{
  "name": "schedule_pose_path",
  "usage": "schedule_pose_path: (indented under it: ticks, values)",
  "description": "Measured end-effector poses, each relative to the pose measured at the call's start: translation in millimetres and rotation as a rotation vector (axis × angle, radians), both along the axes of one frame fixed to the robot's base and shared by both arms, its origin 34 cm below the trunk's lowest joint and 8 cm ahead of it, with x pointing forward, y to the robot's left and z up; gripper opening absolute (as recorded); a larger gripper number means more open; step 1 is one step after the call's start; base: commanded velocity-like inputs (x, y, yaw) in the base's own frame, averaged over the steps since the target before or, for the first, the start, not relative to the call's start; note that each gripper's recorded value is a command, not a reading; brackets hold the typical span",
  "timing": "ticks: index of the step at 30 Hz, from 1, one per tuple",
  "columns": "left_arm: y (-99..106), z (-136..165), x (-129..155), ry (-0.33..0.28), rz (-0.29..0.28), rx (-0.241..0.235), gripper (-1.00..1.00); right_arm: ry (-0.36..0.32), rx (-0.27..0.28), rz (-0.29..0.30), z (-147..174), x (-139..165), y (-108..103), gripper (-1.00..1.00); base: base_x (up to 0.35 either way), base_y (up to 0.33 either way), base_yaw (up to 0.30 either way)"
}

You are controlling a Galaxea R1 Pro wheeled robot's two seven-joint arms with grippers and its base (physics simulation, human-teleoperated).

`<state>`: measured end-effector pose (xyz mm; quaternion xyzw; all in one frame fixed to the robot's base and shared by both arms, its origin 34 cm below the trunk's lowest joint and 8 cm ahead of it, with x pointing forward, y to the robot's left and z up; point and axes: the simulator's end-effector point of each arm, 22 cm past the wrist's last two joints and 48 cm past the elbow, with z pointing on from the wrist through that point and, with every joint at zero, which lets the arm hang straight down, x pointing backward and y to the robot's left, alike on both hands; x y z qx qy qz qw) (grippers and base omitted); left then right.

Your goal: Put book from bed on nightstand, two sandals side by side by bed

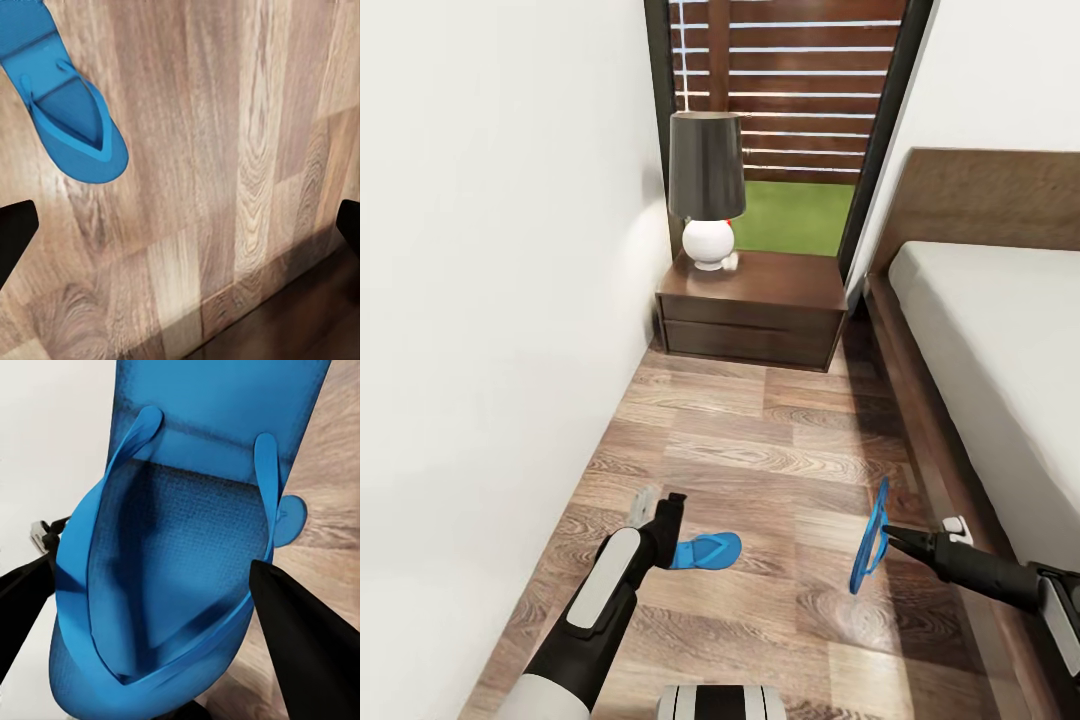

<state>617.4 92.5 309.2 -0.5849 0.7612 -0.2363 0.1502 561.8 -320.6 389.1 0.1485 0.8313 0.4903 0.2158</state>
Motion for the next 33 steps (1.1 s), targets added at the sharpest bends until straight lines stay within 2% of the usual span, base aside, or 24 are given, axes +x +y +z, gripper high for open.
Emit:
schedule_pose_path:
  ticks: [5,11,13,16,20,28,33]
  values:
    - [5,0,1,-0.001,0.027,0.013,1.00,-0.005,-0.004,0.008,0,1,5,-1.00,0.000,0.000,0.000]
    - [6,0,2,-0.002,0.030,0.014,1.00,-0.017,0.080,0.026,1,8,55,-1.00,0.000,0.000,0.000]
    - [6,0,2,-0.002,0.030,0.014,1.00,-0.034,0.091,0.063,7,17,72,-1.00,0.000,0.000,0.000]
    - [6,0,2,-0.002,0.030,0.014,1.00,-0.032,0.093,0.122,7,16,92,-1.00,0.000,0.000,0.000]
    - [5,0,1,-0.002,0.029,0.014,1.00,-0.029,0.096,0.175,6,11,108,-1.00,0.000,0.000,0.000]
    - [5,0,2,-0.002,0.029,0.014,1.00,-0.064,0.091,0.199,18,15,113,-1.00,0.000,0.000,0.000]
    - [5,0,2,-0.003,0.028,0.013,1.00,-0.098,0.141,0.218,35,14,114,-1.00,0.000,0.000,0.000]
